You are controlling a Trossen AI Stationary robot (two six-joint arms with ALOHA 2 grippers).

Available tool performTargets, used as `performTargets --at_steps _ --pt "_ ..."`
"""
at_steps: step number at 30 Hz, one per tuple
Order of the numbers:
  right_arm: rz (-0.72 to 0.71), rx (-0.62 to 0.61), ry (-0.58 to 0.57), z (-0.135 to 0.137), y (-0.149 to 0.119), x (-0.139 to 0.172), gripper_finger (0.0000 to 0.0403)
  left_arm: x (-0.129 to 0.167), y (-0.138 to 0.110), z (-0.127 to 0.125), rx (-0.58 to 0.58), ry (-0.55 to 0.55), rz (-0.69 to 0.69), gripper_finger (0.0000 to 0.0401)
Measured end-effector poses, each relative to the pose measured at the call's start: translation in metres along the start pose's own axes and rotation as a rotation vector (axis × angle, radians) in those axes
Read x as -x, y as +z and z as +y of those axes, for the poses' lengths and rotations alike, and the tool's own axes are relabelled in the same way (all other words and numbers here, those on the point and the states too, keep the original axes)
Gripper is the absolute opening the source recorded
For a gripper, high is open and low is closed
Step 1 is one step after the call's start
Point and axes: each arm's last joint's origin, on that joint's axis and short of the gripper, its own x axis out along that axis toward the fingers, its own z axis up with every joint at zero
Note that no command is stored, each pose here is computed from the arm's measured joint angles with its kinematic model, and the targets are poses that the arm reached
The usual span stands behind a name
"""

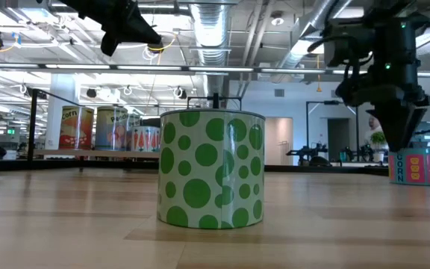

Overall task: Pick and place cans onto a shelf
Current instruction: Put the small canned corn on the shelf

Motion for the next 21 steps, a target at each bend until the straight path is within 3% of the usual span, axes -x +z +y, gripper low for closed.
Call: performTargets --at_steps 8,16,21 --pt "-0.025 0.062 0.091 0.021 0.007 -0.001 0.0018 0.000 0.000 -0.001 0.006 -0.029 0.011 0.0004" --pt "-0.161 0.191 0.246 0.083 0.036 0.030 0.0018 0.001 -0.002 -0.007 -0.009 -0.072 0.022 0.0004" --pt "-0.243 0.301 0.241 0.139 0.069 0.041 0.0012 0.003 -0.003 -0.010 -0.053 -0.092 0.019 0.0004"
